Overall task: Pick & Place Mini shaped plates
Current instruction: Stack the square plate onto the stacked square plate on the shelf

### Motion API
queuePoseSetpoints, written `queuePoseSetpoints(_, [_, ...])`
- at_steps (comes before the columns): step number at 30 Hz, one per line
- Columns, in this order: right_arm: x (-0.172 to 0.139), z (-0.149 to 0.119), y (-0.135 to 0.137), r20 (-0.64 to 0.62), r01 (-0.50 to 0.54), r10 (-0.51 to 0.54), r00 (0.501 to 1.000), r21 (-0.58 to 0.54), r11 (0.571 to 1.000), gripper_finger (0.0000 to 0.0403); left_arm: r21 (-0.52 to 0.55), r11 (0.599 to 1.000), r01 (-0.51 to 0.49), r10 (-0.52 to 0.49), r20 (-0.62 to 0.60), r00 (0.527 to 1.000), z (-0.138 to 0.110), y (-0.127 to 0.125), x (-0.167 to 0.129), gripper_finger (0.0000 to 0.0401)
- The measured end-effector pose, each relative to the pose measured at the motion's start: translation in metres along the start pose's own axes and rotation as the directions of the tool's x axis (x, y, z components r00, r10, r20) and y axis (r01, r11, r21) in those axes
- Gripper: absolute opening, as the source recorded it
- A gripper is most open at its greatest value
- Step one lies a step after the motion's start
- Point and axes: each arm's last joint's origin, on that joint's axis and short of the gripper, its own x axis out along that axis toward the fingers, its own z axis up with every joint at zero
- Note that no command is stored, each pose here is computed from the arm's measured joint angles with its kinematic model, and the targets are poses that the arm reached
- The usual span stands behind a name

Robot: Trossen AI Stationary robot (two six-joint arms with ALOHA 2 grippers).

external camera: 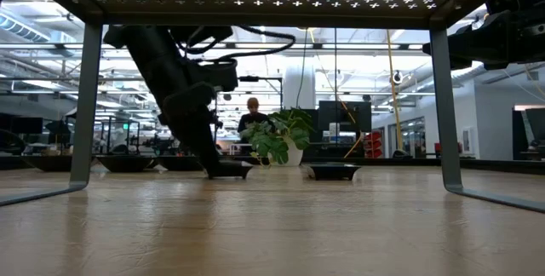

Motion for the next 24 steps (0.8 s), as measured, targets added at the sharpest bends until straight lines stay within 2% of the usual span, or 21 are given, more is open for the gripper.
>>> queuePoseSetpoints(13, [0.000, 0.000, 0.000, 0.000, 0.000, 0.000, 1.000, 0.000, 1.000, 0.0094, 0.033, 0.998, 0.053, -0.057, 0.154, 0.986, 0.018, 0.002, -0.046, 0.0005])
queuePoseSetpoints(24, [0.000, 0.000, 0.000, 0.000, 0.000, 0.000, 1.000, 0.000, 1.000, 0.0095, 0.011, 0.993, 0.118, -0.114, 0.361, 0.925, 0.032, 0.008, -0.107, 0.0015])
